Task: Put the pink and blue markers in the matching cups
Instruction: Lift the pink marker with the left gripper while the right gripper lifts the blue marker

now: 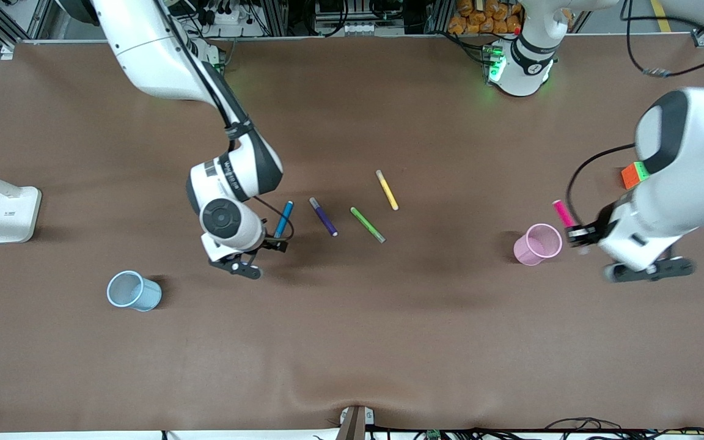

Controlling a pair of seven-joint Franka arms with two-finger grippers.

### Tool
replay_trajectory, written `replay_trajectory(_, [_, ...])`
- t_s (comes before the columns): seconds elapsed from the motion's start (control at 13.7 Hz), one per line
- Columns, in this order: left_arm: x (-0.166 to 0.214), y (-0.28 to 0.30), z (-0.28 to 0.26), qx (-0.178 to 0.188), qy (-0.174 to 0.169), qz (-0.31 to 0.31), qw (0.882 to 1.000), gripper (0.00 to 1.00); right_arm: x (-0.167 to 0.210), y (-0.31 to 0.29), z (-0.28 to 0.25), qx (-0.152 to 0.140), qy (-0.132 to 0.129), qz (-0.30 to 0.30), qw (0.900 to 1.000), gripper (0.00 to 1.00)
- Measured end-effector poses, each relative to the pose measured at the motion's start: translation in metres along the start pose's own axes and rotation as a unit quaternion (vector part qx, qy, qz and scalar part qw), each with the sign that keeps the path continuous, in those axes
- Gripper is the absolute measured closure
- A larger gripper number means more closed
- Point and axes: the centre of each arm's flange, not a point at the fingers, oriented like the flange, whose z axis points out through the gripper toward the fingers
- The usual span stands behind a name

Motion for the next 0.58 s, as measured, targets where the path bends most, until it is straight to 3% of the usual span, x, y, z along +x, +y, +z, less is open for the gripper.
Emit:
replay_trajectory(0.36, [-0.011,-0.054,-0.029,0.011,-0.005,-0.038,0.999,0.83,-0.015,0.002,0.014,0.003,0.008,-0.052,0.999,0.0])
replay_trajectory(0.58, [-0.01,-0.072,-0.026,0.011,-0.008,-0.063,0.998,0.83,-0.018,0.008,0.03,0.013,0.019,-0.053,0.998,0.0])
